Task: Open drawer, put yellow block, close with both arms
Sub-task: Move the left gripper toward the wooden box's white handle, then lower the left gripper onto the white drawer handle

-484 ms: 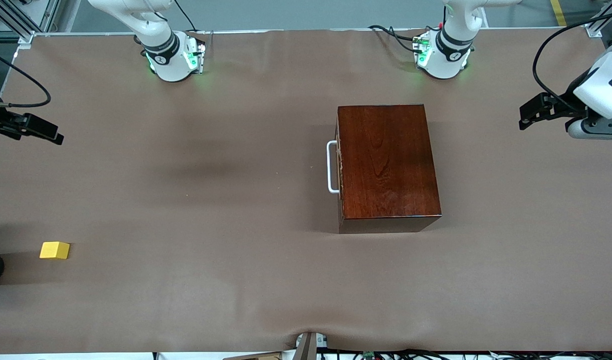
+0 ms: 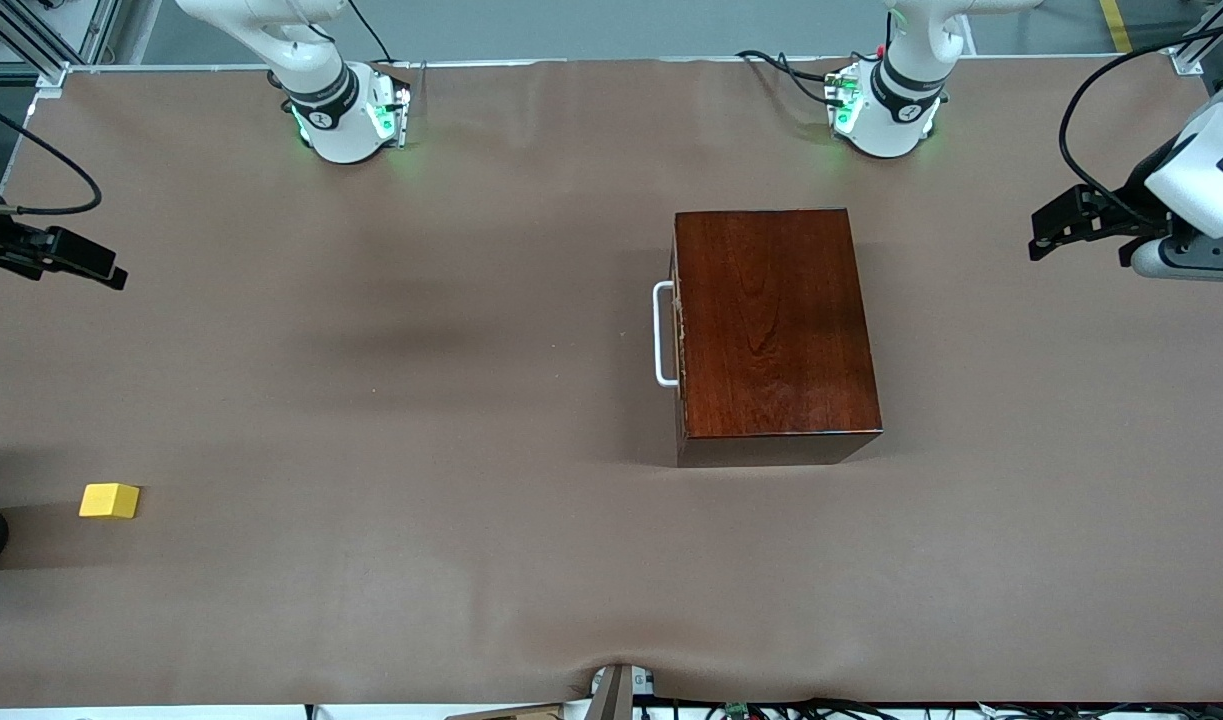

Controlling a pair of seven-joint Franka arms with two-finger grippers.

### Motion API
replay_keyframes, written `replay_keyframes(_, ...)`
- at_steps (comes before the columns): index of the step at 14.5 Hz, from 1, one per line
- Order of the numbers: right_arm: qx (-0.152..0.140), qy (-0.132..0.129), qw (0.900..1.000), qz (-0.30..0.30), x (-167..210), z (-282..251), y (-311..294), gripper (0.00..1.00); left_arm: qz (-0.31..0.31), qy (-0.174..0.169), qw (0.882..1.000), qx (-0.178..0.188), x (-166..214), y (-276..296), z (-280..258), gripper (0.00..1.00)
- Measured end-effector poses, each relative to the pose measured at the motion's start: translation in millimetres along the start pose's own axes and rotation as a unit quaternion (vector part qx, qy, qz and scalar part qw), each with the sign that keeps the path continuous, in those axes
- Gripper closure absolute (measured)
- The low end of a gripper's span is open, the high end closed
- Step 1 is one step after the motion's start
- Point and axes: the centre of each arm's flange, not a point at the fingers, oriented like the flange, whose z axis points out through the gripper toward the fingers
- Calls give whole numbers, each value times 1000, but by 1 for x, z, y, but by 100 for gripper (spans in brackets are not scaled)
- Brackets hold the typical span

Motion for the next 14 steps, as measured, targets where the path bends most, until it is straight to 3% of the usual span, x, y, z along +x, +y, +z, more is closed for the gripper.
replay_keyframes(2, 0, 0, 1000, 0, 0, 0, 0, 0, -20, -4, 1000, -18, 14, 20, 6, 0)
replay_keyframes(5, 0, 0, 1000, 0, 0, 0, 0, 0, -39, -25, 999, -24, 43, 100, 43, 0)
replay_keyframes(9, 0, 0, 1000, 0, 0, 0, 0, 0, -49, 8, 998, -50, 62, 245, 104, 0)
replay_keyframes(12, 0, 0, 1000, 0, 0, 0, 0, 0, -42, 32, 996, -72, 46, 341, 149, 0)
replay_keyframes(14, 0, 0, 1000, 0, 0, 0, 0, 0, -34, 48, 996, -62, 31, 384, 176, 0)
